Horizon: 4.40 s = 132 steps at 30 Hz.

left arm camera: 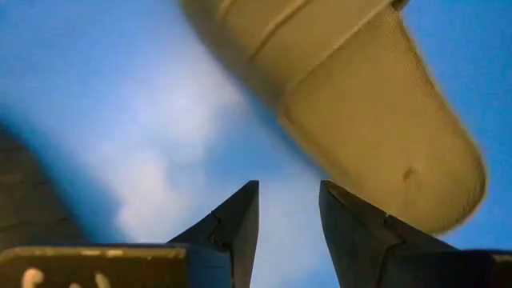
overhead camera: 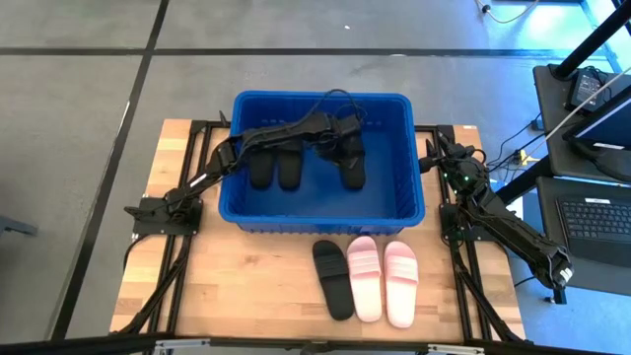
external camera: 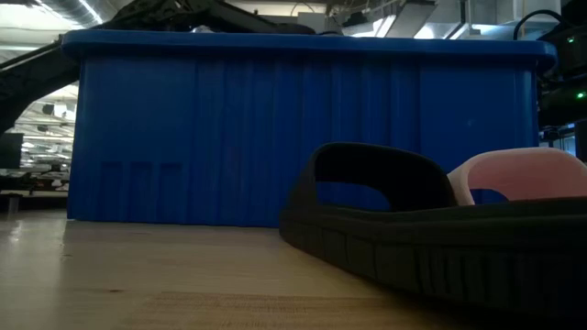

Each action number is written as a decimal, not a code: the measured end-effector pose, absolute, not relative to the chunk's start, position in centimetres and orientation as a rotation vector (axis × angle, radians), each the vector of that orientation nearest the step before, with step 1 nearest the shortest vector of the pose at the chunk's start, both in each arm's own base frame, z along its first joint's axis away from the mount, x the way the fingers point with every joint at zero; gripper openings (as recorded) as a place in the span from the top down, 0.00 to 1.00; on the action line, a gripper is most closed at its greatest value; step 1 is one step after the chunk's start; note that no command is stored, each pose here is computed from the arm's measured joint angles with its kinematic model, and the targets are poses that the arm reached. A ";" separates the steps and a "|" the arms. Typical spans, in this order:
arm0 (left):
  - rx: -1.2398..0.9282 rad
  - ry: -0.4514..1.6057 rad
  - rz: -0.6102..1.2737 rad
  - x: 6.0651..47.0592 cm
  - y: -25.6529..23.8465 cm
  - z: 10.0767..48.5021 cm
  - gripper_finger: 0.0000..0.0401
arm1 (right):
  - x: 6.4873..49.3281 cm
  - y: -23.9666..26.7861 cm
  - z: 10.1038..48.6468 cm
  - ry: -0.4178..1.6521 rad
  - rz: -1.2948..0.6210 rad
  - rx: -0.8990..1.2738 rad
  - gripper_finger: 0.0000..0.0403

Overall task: Pick and place slides into bin
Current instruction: Put the black slide into the blue bin

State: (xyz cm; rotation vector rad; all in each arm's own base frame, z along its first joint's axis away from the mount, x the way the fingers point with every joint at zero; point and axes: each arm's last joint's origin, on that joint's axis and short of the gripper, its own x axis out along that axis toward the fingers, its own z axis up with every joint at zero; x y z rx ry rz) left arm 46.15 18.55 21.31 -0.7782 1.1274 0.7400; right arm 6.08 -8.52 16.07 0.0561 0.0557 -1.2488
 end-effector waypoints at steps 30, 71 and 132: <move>-0.157 0.861 -0.031 37.0 -10.0 42.7 0.69 | 6.1 -8.5 16.1 0.060 -1.248 0.054 0.52; 0.181 1.055 0.154 40.3 -21.9 29.9 0.48 | 6.2 -8.5 16.0 0.106 -1.205 -0.004 0.52; 0.149 0.981 0.460 41.8 -18.9 16.6 0.93 | 6.2 -8.5 16.0 0.079 -1.204 0.040 0.52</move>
